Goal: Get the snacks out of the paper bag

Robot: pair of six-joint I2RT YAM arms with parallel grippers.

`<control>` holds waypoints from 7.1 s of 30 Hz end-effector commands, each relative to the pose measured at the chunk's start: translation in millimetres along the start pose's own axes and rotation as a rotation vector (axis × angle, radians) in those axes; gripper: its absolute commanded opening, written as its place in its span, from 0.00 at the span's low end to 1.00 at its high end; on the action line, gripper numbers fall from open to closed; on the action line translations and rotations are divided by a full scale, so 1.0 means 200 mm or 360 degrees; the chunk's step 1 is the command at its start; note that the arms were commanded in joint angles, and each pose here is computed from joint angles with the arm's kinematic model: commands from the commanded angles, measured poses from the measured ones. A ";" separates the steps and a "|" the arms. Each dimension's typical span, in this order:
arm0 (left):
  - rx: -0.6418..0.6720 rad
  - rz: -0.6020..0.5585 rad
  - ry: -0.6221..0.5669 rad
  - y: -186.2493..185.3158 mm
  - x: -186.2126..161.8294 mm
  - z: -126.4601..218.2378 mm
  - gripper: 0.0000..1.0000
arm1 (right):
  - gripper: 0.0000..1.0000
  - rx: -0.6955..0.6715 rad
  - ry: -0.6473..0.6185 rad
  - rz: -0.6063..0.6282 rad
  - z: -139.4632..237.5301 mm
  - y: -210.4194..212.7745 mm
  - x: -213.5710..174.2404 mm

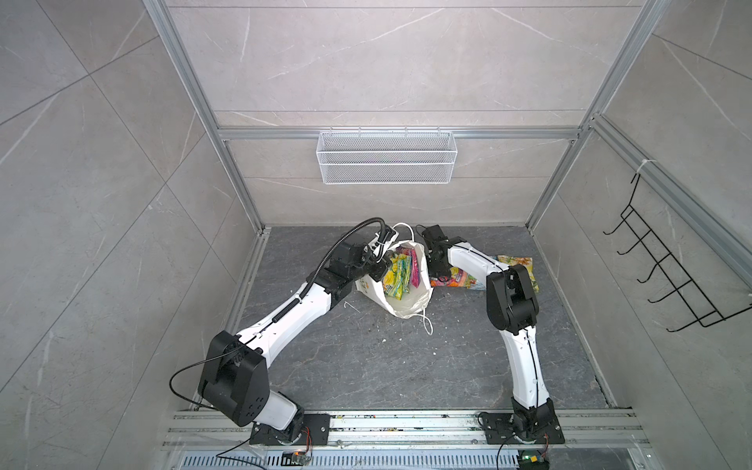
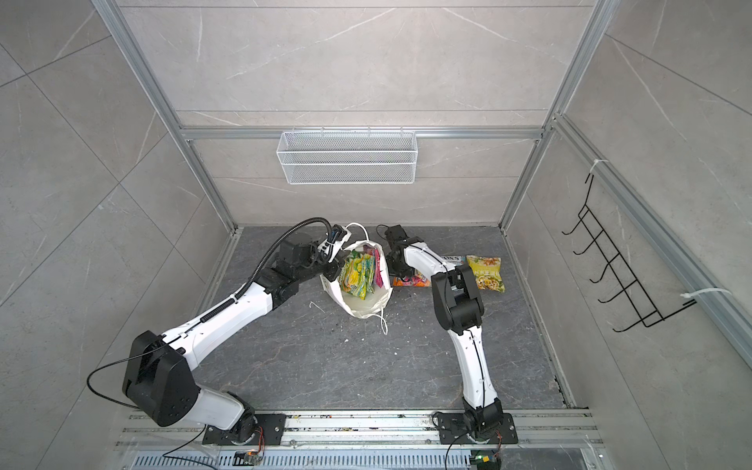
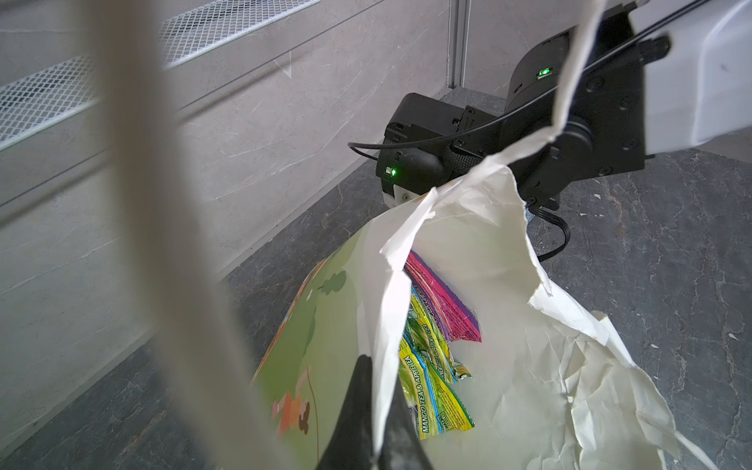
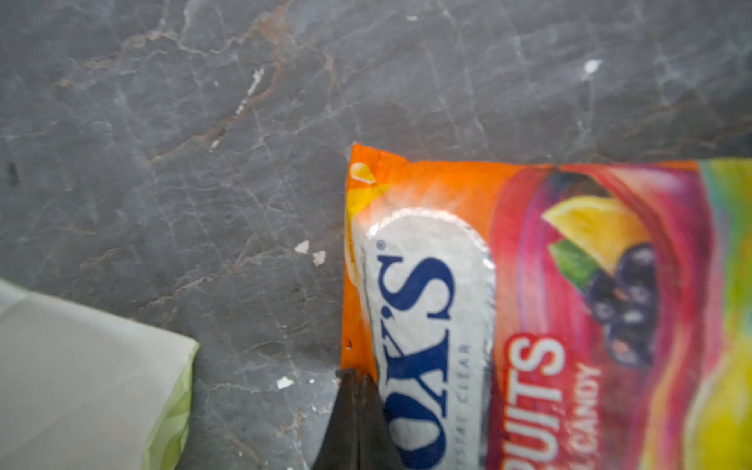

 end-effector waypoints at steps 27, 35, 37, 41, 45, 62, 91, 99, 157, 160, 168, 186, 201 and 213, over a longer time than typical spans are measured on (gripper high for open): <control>-0.0068 0.0003 -0.0090 -0.02 0.15 0.05 0.00 | 0.10 0.0812 -0.1005 0.0152 1.26 0.14 -0.44; -0.0102 0.0010 -0.0079 -0.03 0.16 0.01 0.00 | 0.10 0.0878 -0.0981 0.0349 1.18 0.40 -0.53; -0.0099 0.0012 -0.0073 -0.03 0.15 0.01 0.00 | 0.10 0.0863 -0.0938 0.0346 1.12 0.45 -0.52; -0.0102 0.0019 -0.0070 -0.03 0.15 0.01 0.00 | 0.06 0.0823 -0.0867 0.0306 0.98 0.51 -0.49; -0.0101 0.0017 -0.0072 -0.03 0.15 0.01 0.00 | 0.04 0.0797 -0.0809 0.0322 0.85 0.56 -0.47; -0.0097 0.0006 -0.0080 -0.03 0.15 0.01 0.00 | 0.09 0.0396 -0.0632 0.0164 0.55 0.59 -0.39; -0.0108 0.0000 -0.0076 -0.04 0.13 0.01 0.00 | 0.40 0.0123 -0.0551 -0.0066 0.31 0.59 -0.33; -0.0100 0.0002 -0.0073 -0.03 0.12 0.01 0.00 | 0.09 0.0233 -0.0573 -0.0056 0.33 0.63 -0.31; -0.0042 -0.0016 -0.0087 -0.02 0.13 0.01 0.00 | 0.00 0.0658 -0.0997 0.0384 1.28 0.38 -0.55; -0.0039 -0.0017 -0.0085 -0.01 0.13 0.00 0.00 | 0.00 0.0695 -0.1022 0.0466 1.33 0.35 -0.60; -0.0038 -0.0024 -0.0081 -0.01 0.13 -0.01 0.00 | 0.00 0.0662 -0.1147 0.0493 1.51 0.22 -0.71; -0.0040 -0.0034 -0.0060 -0.01 0.13 -0.04 0.00 | 0.00 -0.0019 -0.1313 0.0311 1.97 -0.27 -0.82; -0.0019 -0.0045 -0.0067 0.00 0.13 -0.02 0.00 | 0.00 0.0117 -0.0181 0.0036 1.28 -0.52 -0.69; -0.0032 -0.0041 -0.0081 0.00 0.13 -0.04 0.00 | 0.00 -0.0497 0.0259 0.0019 0.95 -0.70 -0.76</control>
Point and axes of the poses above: each gripper's point midway between its finger pads, its own z axis back along the fingers, its own y axis along the line the jaws close on, x = y × z, the point moved 8 cm from there along z, back along the fingers, and after that the axes turned 10 degrees about z, right-handed, at the moved point
